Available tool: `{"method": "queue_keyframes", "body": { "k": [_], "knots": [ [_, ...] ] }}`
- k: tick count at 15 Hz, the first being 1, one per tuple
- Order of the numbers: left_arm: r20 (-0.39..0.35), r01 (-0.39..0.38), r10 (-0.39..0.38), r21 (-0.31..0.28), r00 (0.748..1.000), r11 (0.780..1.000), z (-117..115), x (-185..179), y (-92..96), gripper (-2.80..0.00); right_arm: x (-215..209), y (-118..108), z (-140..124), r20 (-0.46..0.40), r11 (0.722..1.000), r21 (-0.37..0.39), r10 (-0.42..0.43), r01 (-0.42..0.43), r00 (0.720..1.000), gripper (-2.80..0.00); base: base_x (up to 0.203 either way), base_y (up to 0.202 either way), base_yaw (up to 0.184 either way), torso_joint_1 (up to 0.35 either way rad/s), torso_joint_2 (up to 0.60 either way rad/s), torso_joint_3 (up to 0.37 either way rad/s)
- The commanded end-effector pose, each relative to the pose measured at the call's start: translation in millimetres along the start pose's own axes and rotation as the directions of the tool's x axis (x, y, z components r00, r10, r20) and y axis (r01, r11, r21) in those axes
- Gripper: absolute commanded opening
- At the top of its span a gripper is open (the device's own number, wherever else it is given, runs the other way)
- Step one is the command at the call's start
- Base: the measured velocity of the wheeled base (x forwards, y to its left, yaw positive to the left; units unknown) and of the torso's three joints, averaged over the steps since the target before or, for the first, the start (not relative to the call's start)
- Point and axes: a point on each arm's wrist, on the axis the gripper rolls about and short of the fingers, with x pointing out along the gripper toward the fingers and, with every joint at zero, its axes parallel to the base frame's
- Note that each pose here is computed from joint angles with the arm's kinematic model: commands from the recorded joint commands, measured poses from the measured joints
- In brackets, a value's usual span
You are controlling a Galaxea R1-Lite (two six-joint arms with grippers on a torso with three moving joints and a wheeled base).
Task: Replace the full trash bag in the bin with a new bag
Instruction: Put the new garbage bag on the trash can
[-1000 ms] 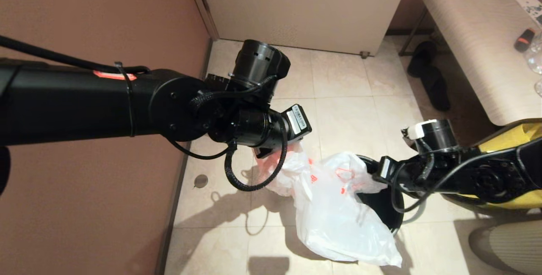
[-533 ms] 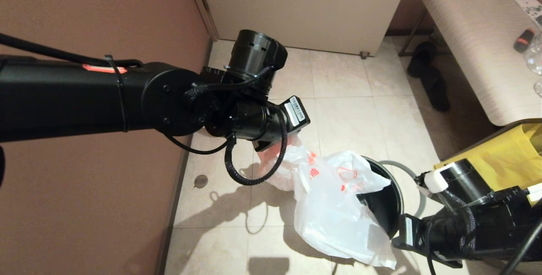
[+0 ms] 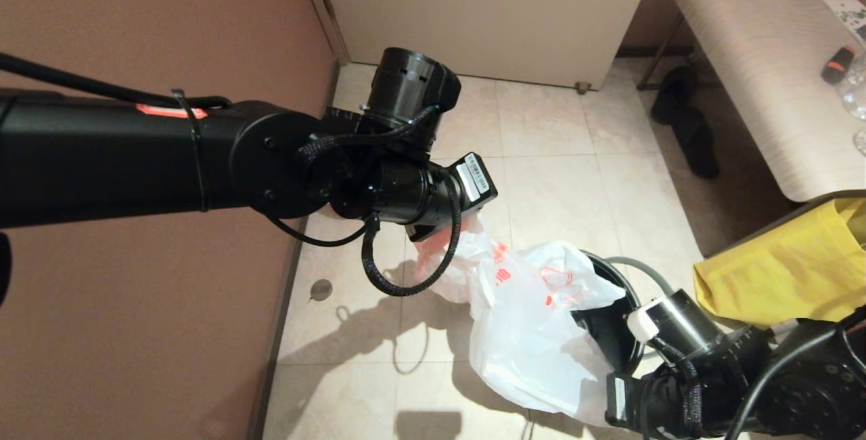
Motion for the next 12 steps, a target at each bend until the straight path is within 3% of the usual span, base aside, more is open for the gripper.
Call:
{"method": "queue_keyframes", "body": {
  "k": [1, 3, 6, 9, 12],
  "knots": [
    [0.004, 0.002, -0.002, -0.006, 1.000, 1.000, 0, 1, 0.0, -2.80, 21, -2, -3, -0.045, 0.999, -0.002, -0.042, 0.042, 0.998, -2.80, 0.000, 0.000, 0.000, 0.000, 0.00, 0.000],
    [0.005, 0.004, -0.003, -0.006, 1.000, 1.000, 0, 0, -0.2, -2.80, 35, 3, 2, -0.010, 0.999, -0.009, -0.041, 0.041, 0.999, -2.80, 0.000, 0.000, 0.000, 0.000, 0.00, 0.000],
    [0.005, 0.005, -0.005, -0.005, 1.000, 1.000, 0, -1, -0.6, -2.80, 44, 12, 30, 0.142, 0.998, 0.007, -0.061, 0.061, 0.988, -2.80, 0.000, 0.000, 0.000, 0.000, 0.00, 0.000],
    [0.003, 0.004, -0.004, -0.002, 1.000, 1.000, -1, 1, -0.4, -2.80, 30, 21, 66, 0.285, 0.999, 0.022, 0.017, -0.025, 0.959, -2.80, 0.000, 0.000, 0.000, 0.000, 0.00, 0.000],
    [-0.012, 0.013, -0.013, 0.007, 1.000, 1.000, -6, 1, -3.7, -2.80, 48, 11, 90, 0.318, 0.999, 0.047, -0.008, -0.007, 0.948, -2.80, 0.000, 0.000, 0.000, 0.000, 0.00, 0.000]
  ]
}}
